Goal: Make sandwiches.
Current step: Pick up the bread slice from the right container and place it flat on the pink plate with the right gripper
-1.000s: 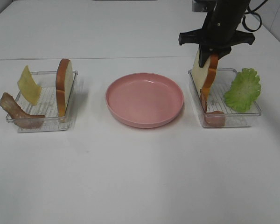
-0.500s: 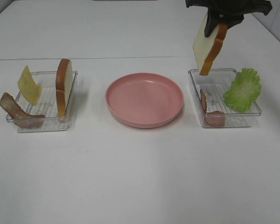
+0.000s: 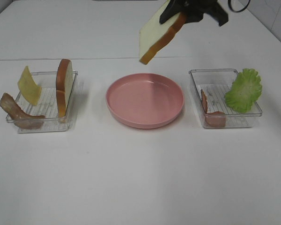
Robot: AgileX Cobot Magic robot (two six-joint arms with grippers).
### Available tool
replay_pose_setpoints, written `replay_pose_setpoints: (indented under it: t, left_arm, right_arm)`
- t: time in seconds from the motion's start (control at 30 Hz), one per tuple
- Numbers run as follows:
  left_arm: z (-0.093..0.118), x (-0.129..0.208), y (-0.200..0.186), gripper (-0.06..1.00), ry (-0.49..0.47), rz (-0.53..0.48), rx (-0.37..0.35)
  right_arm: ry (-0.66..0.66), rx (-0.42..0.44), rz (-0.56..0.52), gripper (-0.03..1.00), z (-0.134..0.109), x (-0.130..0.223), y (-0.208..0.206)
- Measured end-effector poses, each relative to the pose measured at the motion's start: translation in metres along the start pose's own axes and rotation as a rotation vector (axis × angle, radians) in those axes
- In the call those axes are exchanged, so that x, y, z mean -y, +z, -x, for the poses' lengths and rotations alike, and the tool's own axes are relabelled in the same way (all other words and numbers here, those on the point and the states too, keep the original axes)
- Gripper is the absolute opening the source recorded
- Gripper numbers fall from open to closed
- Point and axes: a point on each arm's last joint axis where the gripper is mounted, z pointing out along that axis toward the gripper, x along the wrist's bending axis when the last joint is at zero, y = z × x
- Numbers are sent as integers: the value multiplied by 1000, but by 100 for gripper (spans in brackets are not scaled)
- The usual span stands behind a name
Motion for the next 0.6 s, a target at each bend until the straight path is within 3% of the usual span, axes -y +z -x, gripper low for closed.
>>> replay_pose_setpoints:
  t: [0.27, 0.6]
  left_arm:
    - [0, 0, 0, 99, 0, 0, 0]
    - [0, 0, 0, 99, 0, 0, 0]
  right_arm:
    - [76, -78, -72, 21, 14, 18, 47]
    - [152, -36, -115, 21, 43, 29, 107]
